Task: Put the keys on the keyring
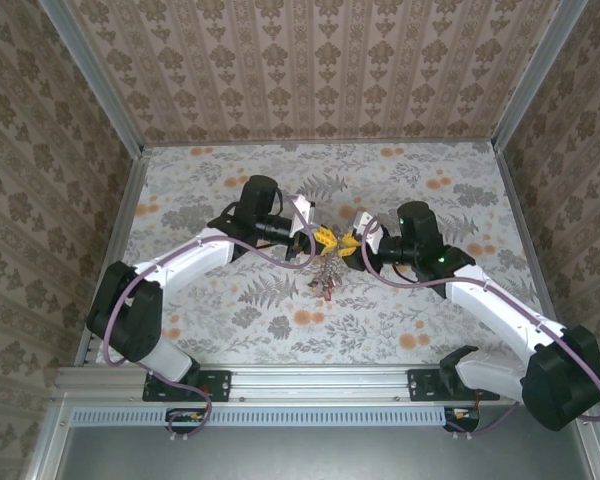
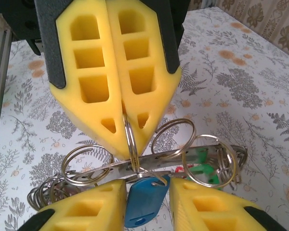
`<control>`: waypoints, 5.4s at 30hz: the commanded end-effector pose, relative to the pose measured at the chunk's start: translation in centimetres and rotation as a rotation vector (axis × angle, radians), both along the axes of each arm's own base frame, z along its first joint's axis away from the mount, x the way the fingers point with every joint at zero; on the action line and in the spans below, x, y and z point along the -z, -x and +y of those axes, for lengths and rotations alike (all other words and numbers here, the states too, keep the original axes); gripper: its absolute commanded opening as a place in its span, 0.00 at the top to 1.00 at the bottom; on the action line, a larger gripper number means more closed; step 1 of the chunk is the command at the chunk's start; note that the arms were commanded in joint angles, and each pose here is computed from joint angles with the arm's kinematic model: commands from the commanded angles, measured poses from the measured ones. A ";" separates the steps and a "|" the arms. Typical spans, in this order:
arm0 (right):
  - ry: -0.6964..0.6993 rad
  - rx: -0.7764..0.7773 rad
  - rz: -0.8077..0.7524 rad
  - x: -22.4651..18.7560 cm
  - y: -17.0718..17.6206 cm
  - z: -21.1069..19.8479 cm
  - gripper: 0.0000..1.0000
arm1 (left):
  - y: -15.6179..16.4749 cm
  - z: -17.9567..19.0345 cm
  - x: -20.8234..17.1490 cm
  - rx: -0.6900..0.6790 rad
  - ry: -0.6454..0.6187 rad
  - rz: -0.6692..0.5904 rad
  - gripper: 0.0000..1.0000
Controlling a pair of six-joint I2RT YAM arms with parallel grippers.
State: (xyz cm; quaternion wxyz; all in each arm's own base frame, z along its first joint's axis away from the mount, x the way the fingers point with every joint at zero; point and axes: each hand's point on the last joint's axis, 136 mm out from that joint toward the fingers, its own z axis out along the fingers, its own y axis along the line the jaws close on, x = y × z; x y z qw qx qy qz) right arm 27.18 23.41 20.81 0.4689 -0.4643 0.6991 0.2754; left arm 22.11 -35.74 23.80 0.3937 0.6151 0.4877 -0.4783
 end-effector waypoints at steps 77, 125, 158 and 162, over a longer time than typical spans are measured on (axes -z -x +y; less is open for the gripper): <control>0.096 0.223 -0.092 -0.4 -0.9 -3.8 0.68 | -3.4 9.1 0.8 -0.188 -0.460 -0.294 1.00; 0.101 0.890 -0.105 1.1 -3.9 -14.2 0.63 | 1.5 -8.0 13.3 0.113 -0.519 -0.036 0.97; 0.018 1.115 -0.141 2.5 -6.7 -20.5 0.15 | -11.8 7.3 -0.6 -0.790 0.035 -0.150 0.00; 0.109 1.213 -0.081 5.5 -8.8 -22.3 0.15 | -14.3 14.3 0.1 -1.057 0.030 -0.140 0.00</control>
